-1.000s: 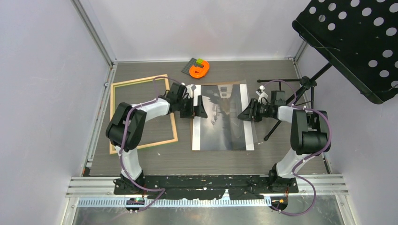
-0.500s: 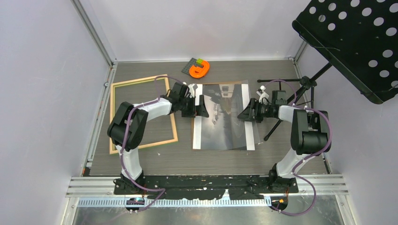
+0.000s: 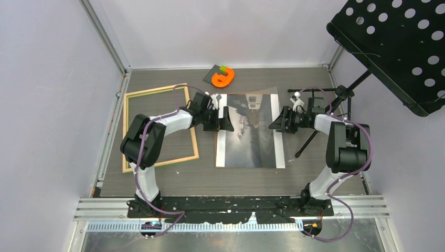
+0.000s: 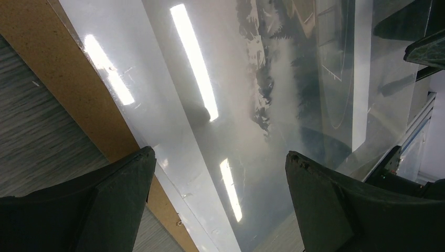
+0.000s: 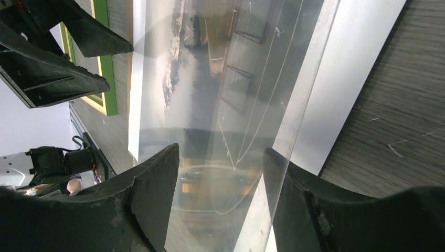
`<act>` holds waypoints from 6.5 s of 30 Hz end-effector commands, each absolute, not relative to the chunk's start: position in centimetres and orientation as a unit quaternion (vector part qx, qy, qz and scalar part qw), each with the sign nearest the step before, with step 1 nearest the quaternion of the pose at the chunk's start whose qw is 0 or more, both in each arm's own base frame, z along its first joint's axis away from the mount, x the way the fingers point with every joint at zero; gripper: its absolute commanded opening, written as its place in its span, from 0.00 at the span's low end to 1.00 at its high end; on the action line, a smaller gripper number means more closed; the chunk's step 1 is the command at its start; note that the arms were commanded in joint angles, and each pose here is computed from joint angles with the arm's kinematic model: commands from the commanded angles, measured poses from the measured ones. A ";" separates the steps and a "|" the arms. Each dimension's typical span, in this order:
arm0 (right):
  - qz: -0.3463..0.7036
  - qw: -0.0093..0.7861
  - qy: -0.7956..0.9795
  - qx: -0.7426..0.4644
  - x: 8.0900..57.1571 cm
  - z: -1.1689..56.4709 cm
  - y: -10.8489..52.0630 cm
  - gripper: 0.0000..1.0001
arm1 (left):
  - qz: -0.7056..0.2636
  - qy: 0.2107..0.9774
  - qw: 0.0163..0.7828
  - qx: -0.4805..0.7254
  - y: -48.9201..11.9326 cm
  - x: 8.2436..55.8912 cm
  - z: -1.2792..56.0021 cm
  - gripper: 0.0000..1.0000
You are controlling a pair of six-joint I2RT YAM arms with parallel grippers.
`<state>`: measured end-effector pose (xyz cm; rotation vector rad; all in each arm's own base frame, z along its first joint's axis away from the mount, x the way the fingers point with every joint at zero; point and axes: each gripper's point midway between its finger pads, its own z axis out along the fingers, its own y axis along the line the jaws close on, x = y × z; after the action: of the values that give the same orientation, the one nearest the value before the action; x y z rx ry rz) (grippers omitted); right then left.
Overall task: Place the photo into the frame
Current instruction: Pick up the photo frame item at the center of the board, then move the photo frame to the center of the board.
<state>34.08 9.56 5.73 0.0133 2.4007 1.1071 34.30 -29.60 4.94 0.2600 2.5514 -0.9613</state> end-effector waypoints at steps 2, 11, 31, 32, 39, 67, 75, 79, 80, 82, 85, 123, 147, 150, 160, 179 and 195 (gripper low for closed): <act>0.404 0.261 0.877 -0.013 34.9 7.1 8.8 0.65 | -0.323 0.923 0.183 0.100 -29.5 33.7 3.0 0.99; 0.443 0.245 0.863 -0.012 34.2 6.9 9.9 0.59 | -0.323 0.923 0.185 0.101 -29.6 33.9 3.1 0.99; 0.486 0.228 0.844 -0.021 33.5 8.6 11.8 0.27 | -0.323 0.921 0.186 0.111 -29.8 33.8 3.2 0.99; 0.484 0.228 0.845 -0.021 33.6 8.6 11.8 0.22 | -0.322 0.921 0.186 0.112 -29.8 33.8 3.2 0.99; 0.479 0.231 0.847 -0.018 33.7 9.0 11.6 0.06 | -0.323 0.917 0.201 0.120 -29.7 34.2 4.3 0.99; 0.588 0.358 0.724 -0.031 34.5 24.9 15.6 0.06 | -0.098 0.915 0.390 -0.008 -1.9 35.9 18.2 0.99; 0.621 0.362 0.691 -0.073 33.3 28.7 19.3 0.06 | 0.005 0.953 0.296 -0.064 7.3 32.7 14.4 0.99; 0.632 0.351 0.685 -0.092 32.6 29.3 21.2 0.06 | 0.018 0.967 0.244 -0.077 10.7 31.6 12.5 0.99; 0.633 0.347 0.685 -0.096 32.5 29.2 21.6 0.06 | 0.017 0.970 0.229 -0.086 11.7 31.4 11.8 1.00; 0.635 0.342 0.685 -0.102 32.3 29.0 22.2 0.06 | 0.011 0.973 0.207 -0.098 12.9 31.0 10.8 1.00; 0.634 0.337 0.688 -0.107 32.2 28.5 22.8 0.06 | 0.010 0.975 0.191 -0.113 14.4 30.8 9.7 0.98; 0.600 0.311 0.723 -0.142 30.7 24.9 24.7 0.06 | -0.041 0.988 0.115 -0.090 16.7 32.2 3.4 0.41; 0.593 0.314 0.726 -0.148 30.8 24.6 25.2 0.06 | -0.030 0.985 0.145 -0.089 16.5 31.9 3.5 0.00; 0.613 0.323 0.708 -0.138 31.1 25.7 25.5 0.06 | -0.040 0.984 0.149 -0.090 15.8 31.9 3.9 0.00; 0.632 0.312 0.699 -0.124 32.8 26.4 27.7 0.06 | -0.070 0.980 0.162 -0.092 12.0 31.9 4.7 0.00; 0.682 0.269 0.673 -0.097 35.2 24.2 33.9 0.06 | -0.142 0.969 0.175 -0.099 4.0 31.7 4.6 0.00; 0.695 0.218 0.680 -0.082 35.7 19.4 37.6 0.06 | -0.148 0.969 0.160 -0.112 2.6 29.8 4.2 0.00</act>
<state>35.55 35.90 16.28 -0.1330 2.0255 1.8864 29.86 4.48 2.68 -0.3070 2.8141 -0.3093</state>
